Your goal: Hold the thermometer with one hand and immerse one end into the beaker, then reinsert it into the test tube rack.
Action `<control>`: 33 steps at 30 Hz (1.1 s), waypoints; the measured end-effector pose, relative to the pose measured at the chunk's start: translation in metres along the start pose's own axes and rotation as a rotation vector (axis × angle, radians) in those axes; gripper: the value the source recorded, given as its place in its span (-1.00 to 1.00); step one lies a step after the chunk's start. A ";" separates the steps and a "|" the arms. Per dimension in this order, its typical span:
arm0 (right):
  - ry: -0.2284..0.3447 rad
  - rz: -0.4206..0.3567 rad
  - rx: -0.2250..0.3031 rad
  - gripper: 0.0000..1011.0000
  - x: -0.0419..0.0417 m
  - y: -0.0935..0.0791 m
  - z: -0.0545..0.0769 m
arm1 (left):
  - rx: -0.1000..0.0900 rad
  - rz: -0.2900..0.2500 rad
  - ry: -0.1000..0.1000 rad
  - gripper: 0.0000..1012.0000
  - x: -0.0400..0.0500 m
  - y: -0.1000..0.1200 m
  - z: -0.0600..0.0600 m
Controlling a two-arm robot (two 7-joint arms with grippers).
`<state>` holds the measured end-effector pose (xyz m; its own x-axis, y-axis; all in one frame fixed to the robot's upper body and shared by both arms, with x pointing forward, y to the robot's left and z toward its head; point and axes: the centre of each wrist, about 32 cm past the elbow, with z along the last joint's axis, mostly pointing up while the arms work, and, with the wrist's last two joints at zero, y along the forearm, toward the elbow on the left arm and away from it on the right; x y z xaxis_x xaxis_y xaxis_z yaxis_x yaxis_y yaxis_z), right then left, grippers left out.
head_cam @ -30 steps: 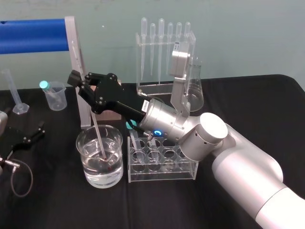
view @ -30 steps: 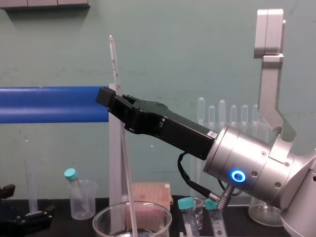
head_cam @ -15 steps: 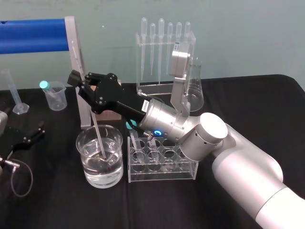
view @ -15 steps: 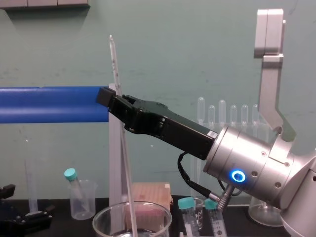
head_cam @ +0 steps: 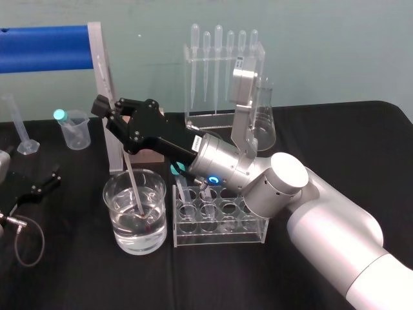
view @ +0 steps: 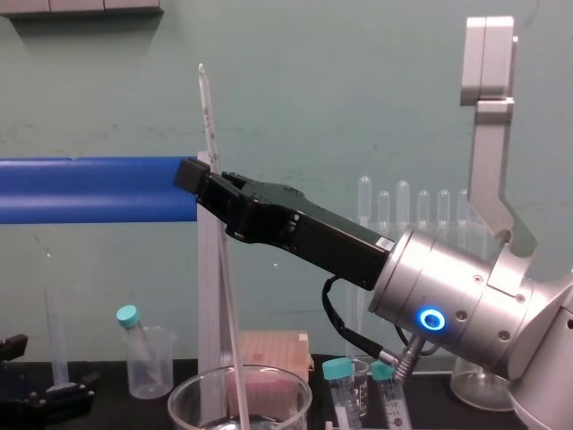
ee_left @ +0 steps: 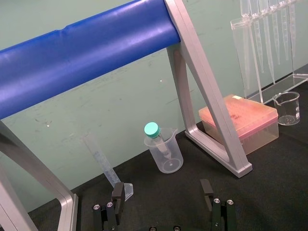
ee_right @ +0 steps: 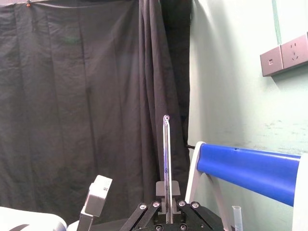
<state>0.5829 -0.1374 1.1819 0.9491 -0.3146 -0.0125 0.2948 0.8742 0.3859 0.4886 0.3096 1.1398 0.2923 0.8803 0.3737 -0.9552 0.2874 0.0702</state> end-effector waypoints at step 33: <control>0.000 0.000 0.000 -0.89 0.0000 0.000 0.000 | 0.000 0.000 0.000 0.99 0.0000 0.000 0.000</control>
<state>0.5829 -0.1374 1.1818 0.9492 -0.3146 -0.0125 0.2948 0.8742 0.3859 0.4886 0.3097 1.1398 0.2923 0.8803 0.3737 -0.9552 0.2874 0.0702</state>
